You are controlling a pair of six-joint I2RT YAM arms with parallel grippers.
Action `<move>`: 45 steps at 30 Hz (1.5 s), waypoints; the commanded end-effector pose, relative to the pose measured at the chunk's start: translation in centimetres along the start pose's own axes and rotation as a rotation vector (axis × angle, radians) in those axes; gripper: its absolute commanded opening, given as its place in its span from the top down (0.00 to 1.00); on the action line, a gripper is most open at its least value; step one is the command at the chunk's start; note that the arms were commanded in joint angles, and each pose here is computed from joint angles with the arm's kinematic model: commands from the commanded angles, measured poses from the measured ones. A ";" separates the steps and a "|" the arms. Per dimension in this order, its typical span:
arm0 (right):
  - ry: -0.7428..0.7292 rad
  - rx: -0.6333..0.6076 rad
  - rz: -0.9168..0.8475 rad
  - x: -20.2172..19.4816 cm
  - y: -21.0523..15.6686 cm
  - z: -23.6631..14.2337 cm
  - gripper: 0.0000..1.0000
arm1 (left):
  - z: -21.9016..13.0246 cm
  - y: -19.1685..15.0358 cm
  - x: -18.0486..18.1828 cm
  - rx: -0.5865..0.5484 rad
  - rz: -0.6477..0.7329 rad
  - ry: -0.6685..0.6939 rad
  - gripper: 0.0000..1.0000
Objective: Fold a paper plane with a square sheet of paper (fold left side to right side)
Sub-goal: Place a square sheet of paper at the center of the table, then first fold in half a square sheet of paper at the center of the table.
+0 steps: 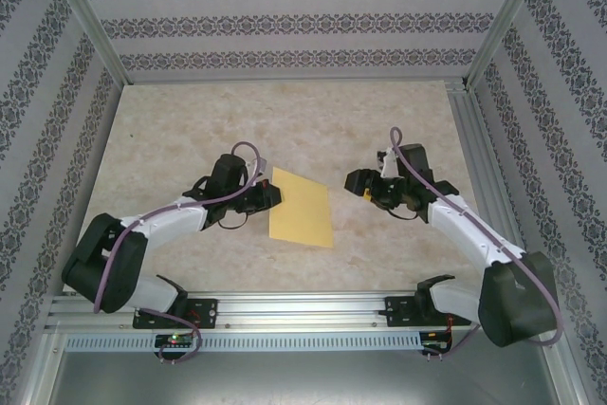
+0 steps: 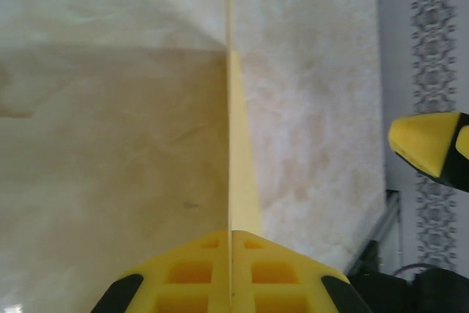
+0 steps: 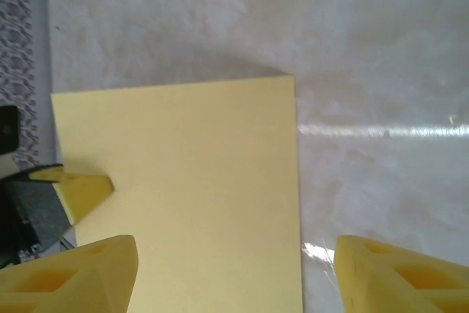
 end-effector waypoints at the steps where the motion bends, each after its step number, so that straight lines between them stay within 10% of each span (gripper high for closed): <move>1: 0.000 -0.020 -0.040 0.0 0.1 1.1 0.29 | 0.2 0.6 1.0 -0.014 0.071 0.078 1.00; 18: 0.008 0.059 0.028 -0.5 -0.8 6.2 0.30 | 1.6 2.0 -1.9 0.057 0.036 -0.083 0.61; 45: 0.230 -0.101 0.102 2.7 2.0 6.8 0.39 | 6.3 0.8 -4.1 0.159 0.044 -0.160 0.56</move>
Point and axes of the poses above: each hand's point on the last joint's axis, 136 mm out from that joint toward the fingers, its own z axis out along the fingers, its own x axis along the line the jaws close on, y = z × x, the point moved 9 cm from there along -z, back along the fingers, and after that the axes turned 12 degrees about -z, right-handed, at the moved point
